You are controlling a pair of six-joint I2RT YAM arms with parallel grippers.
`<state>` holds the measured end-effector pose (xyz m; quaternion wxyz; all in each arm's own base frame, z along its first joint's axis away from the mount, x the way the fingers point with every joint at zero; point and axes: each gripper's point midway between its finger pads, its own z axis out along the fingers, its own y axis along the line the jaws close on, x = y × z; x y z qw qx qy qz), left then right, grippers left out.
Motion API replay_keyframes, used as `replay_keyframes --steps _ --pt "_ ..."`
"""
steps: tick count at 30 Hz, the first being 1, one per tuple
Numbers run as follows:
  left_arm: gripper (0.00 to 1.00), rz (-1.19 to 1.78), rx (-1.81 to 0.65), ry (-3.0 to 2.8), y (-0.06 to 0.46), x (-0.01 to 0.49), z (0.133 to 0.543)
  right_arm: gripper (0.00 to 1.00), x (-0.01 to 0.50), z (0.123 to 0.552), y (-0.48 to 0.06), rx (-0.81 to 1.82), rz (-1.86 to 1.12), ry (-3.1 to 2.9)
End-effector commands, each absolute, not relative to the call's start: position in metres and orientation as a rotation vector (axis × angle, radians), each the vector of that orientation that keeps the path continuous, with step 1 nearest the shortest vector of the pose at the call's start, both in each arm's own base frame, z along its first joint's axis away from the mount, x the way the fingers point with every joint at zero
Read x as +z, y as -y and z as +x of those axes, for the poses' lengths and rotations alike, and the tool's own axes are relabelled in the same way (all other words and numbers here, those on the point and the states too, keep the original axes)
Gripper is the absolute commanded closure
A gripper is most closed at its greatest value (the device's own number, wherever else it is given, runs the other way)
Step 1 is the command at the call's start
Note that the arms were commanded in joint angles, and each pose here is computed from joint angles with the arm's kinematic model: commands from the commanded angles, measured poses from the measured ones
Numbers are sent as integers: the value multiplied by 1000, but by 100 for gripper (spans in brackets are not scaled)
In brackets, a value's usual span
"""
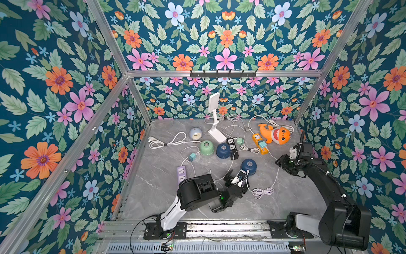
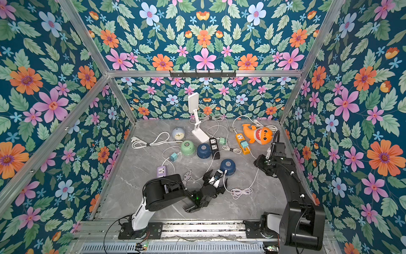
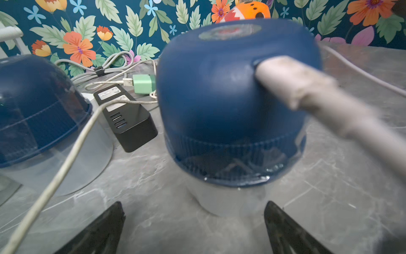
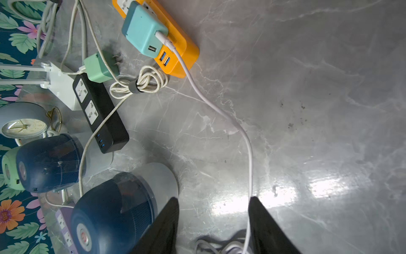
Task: Charge the cordless meat grinders
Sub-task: Place the cordless meat grinder at the center of the board, then pick up the plug from the socket.
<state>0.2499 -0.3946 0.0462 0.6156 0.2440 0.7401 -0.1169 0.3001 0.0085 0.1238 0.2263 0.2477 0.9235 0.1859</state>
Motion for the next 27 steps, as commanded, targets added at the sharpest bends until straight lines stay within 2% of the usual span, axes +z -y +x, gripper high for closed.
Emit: replay_keyframes --steps 1,7,13,17,20,27 --pt "0 509 -286 -1704 384 53 249 43 131 294 -9 480 675 -2560" --pt "0 491 -267 -1712 371 55 243 42 151 299 -9 424 614 -2534" --pt "1 424 -182 -1735 344 87 239 45 154 329 -16 394 493 -2589" --pt "2 419 -183 -1818 337 112 235 45 142 360 -23 358 416 -2655" --pt "2 439 -199 -1862 334 134 230 40 132 383 -29 271 329 -2707" --pt "0 369 -287 -1846 288 171 216 40 97 422 -30 52 195 -2835"
